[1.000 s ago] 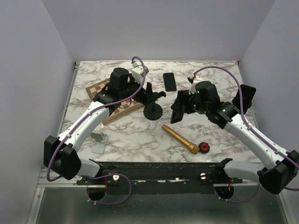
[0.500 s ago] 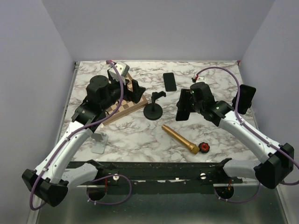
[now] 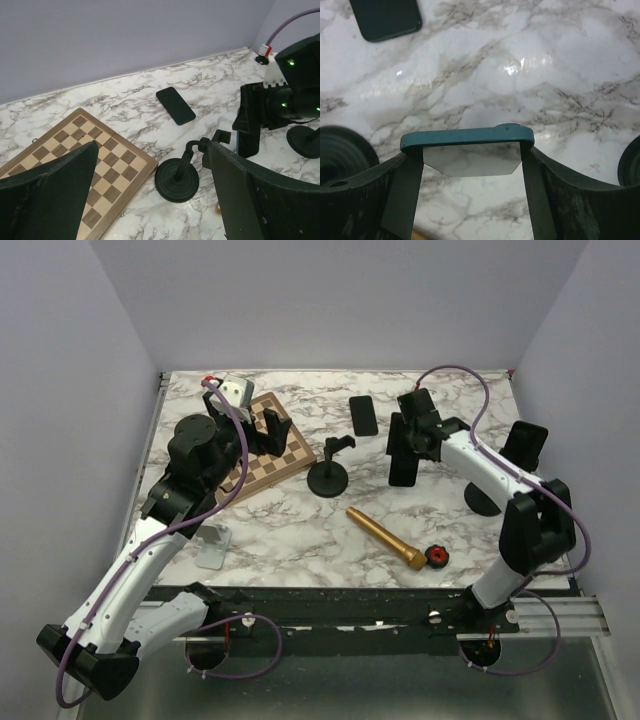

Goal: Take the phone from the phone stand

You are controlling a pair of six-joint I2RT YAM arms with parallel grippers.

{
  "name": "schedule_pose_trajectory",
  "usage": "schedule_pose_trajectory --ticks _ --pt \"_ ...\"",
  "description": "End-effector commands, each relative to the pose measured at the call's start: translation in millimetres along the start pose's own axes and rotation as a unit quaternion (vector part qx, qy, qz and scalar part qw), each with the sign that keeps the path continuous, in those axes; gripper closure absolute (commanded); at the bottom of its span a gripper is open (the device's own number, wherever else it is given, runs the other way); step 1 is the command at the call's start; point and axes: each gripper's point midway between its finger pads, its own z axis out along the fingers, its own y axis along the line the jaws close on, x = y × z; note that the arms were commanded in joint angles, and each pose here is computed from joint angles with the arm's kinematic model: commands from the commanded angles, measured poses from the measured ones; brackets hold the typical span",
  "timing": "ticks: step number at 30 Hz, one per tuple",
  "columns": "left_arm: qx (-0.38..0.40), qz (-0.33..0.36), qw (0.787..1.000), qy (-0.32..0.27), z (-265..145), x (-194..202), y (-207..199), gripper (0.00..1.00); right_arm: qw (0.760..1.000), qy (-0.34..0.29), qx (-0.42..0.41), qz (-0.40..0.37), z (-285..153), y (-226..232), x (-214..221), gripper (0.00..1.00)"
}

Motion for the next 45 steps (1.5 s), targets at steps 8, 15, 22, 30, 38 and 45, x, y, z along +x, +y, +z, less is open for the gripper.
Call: schedule_pose_trajectory --ticks 8,15,22,30,38,45 --pt "0.020 -0.010 1.000 -0.008 3 -2 -7 0.02 0.998 -0.015 0.050 -0.022 76 9 -64 0.99" --pt "0.037 -0.024 0.999 -0.008 5 -2 -10 0.01 0.998 -0.007 0.060 -0.023 123 -1 -77 0.99" --pt "0.042 -0.054 0.998 -0.002 12 0 -1 0.01 0.999 -0.023 0.043 -0.023 157 3 -95 0.99" --pt "0.035 -0.064 0.997 0.012 20 8 8 0.02 0.998 -0.027 0.028 -0.043 192 17 -107 0.99" --pt "0.038 -0.069 0.996 0.032 32 21 8 0.01 0.999 -0.029 0.008 -0.035 213 27 -99 0.99" --pt "0.036 -0.073 0.996 0.033 33 21 11 0.02 0.999 -0.025 0.002 -0.037 226 30 -92 0.85"
